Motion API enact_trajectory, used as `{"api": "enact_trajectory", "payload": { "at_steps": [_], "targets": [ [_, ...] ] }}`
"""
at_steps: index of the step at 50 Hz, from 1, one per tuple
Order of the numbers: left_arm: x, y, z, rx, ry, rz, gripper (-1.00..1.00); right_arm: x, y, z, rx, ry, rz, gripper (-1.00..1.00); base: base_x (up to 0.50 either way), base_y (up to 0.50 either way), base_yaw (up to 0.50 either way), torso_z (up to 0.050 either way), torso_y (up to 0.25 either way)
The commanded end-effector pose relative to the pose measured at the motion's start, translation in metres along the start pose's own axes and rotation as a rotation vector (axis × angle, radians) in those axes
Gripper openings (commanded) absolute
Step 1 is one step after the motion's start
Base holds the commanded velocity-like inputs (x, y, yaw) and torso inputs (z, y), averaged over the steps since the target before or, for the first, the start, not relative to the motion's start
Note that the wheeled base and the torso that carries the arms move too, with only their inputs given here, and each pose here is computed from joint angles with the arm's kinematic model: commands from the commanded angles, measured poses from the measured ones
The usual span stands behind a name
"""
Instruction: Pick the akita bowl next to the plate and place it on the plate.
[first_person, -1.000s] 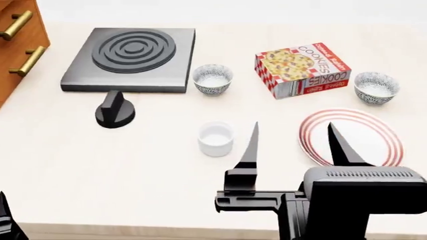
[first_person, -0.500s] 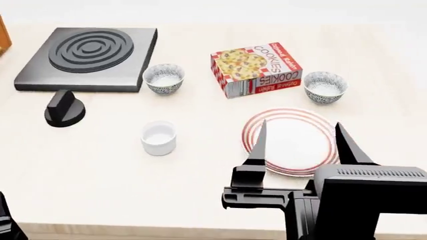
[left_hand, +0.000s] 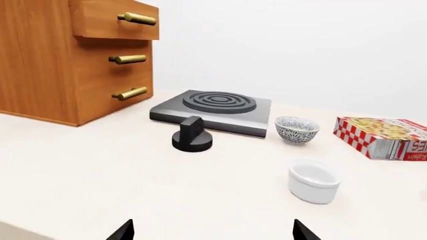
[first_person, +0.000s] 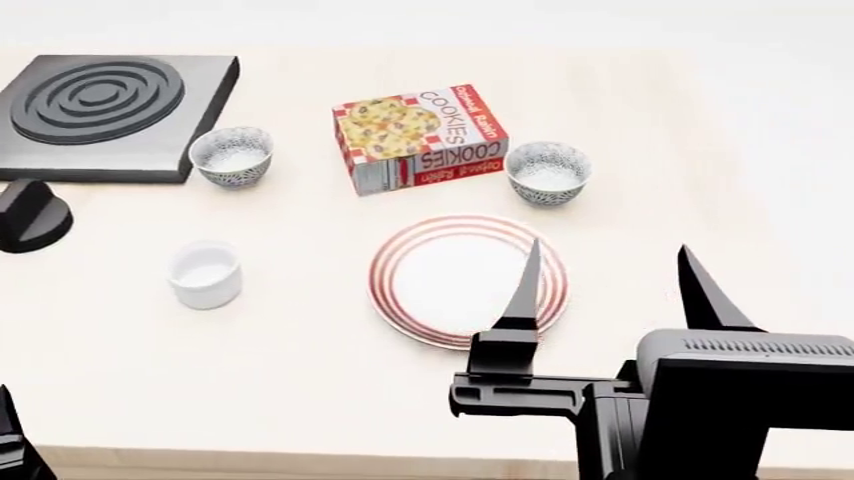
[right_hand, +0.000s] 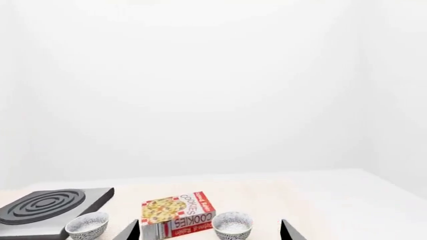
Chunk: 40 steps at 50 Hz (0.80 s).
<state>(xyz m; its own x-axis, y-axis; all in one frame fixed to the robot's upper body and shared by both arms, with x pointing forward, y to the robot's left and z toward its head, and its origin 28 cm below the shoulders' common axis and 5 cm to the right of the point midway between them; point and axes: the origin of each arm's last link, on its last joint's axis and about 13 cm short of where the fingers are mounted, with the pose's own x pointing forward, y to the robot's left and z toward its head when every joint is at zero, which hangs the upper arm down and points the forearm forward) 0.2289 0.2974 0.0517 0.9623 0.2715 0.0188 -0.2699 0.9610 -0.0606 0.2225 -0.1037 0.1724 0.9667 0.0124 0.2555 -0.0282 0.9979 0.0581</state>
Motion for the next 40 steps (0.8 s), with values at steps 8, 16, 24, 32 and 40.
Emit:
{"api": "enact_trajectory", "payload": {
  "at_steps": [8,16,24,32,40],
  "targets": [
    [0.0002,-0.0003,0.0003,0.000,0.000,0.000,1.00,0.0003,-0.0009,-0.0003,0.001,0.002,0.000,1.00,0.00,-0.37,0.00,0.000,0.000],
    [0.0001,0.0001,0.0000,-0.001,0.000,0.001,1.00,0.0000,0.0007,-0.0015,-0.017,0.004,0.010,1.00,0.00,-0.14,0.00,0.000,0.000],
    [-0.0002,0.0003,-0.0001,-0.001,0.000,0.000,1.00,-0.0002,0.0015,-0.0035,-0.014,0.018,0.045,1.00,0.27,0.00,0.00,0.000,0.000],
    [-0.0004,-0.0001,0.0003,0.001,0.000,0.001,1.00,-0.0003,0.0009,-0.0037,-0.007,0.019,0.045,1.00,0.50,0.00,0.00,0.000,0.000],
    [-0.0001,-0.0004,0.0008,-0.001,0.003,0.001,1.00,-0.0004,0.0015,-0.0027,-0.001,0.016,0.053,1.00,0.50,0.00,0.00,0.000,0.000]
  ]
}}
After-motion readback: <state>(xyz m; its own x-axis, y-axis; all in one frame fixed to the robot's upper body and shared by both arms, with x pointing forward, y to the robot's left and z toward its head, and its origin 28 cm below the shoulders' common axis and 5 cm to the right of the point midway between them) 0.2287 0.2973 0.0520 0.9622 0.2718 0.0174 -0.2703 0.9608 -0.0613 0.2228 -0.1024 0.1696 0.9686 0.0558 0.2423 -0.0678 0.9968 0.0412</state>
